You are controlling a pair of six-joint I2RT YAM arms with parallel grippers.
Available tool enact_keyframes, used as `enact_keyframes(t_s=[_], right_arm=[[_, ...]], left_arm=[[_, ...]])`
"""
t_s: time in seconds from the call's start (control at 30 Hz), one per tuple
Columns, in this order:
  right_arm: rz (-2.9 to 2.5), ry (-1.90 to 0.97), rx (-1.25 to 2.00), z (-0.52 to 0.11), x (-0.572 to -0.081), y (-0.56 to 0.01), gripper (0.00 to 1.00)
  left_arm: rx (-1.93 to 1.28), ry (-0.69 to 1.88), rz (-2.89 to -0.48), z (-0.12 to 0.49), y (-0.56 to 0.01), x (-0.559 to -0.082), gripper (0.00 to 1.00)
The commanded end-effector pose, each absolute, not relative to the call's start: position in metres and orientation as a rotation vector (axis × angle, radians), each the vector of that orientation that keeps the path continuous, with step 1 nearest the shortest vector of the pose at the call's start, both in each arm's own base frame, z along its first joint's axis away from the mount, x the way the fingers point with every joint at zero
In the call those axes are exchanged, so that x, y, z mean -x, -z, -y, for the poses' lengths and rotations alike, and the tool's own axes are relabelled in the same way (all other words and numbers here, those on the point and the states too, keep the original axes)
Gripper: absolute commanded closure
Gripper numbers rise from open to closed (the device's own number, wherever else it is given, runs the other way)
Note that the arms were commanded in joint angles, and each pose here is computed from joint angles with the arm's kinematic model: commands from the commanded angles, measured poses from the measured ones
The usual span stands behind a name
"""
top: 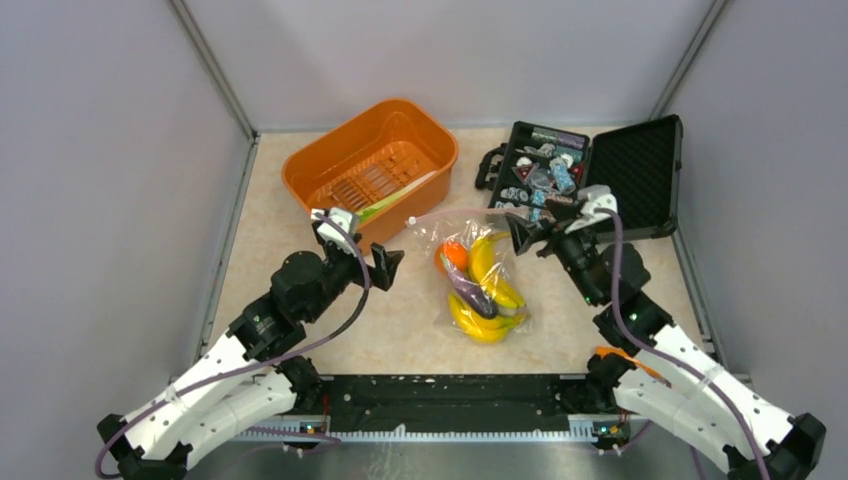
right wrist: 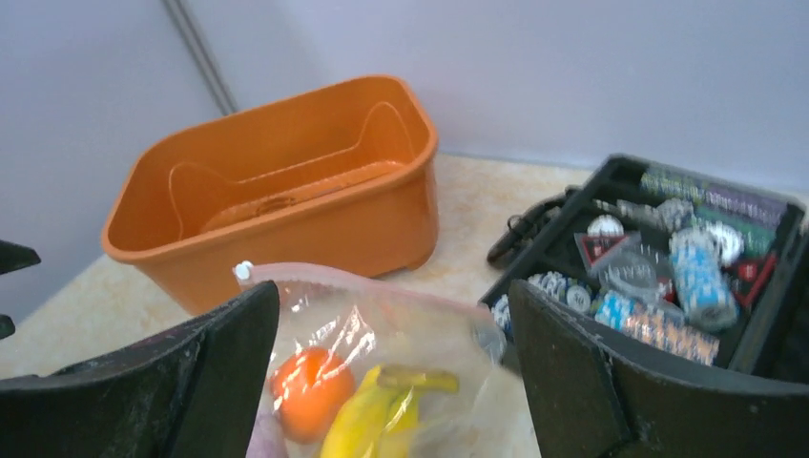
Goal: Place the food in the zip-top bag and seal the zipper
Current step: Place the zipper food storage bag at the center of the board, then reset both arms
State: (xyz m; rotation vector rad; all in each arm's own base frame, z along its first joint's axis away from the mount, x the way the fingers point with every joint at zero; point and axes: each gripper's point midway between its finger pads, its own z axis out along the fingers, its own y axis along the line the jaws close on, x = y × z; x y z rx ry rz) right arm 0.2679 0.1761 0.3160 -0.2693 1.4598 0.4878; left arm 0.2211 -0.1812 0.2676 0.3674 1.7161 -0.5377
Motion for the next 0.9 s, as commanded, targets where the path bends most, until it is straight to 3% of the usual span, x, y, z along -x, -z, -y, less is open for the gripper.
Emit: enact_keyframes(t_s=[0.0,0.13,0.2,0.4,0.87], right_arm=[[-1.415,-0.571,-0.112,-0.140,-0.265,-0.288,0.11],[-1.428,-0.524,-0.263,-0.111,-0.259,-0.267,0.09],[-1.467,-0.461,-0.192,-0.106,-0.255,-0.261,0.04],[-1.748,-0.272,-0.164,-0.073,-0.260,-0.221,0.01],[-1.740,-0.547,-0.198,-0.089,-0.265,-0.229,0.01]], left_arm=[[-0.144,0.512,-1.698,0.164,-0.274,-0.235,0.01],[-0.014,0.459,-1.728,0.148,-0.266,-0.241,0.01],[0.040,0.437,-1.733,0.140,-0.261,-0.242,0.01],[0.252,0.220,-1.768,0.085,-0.244,-0.248,0.01],[0.592,0.156,-1.768,0.036,-0.251,-0.249,0.01]])
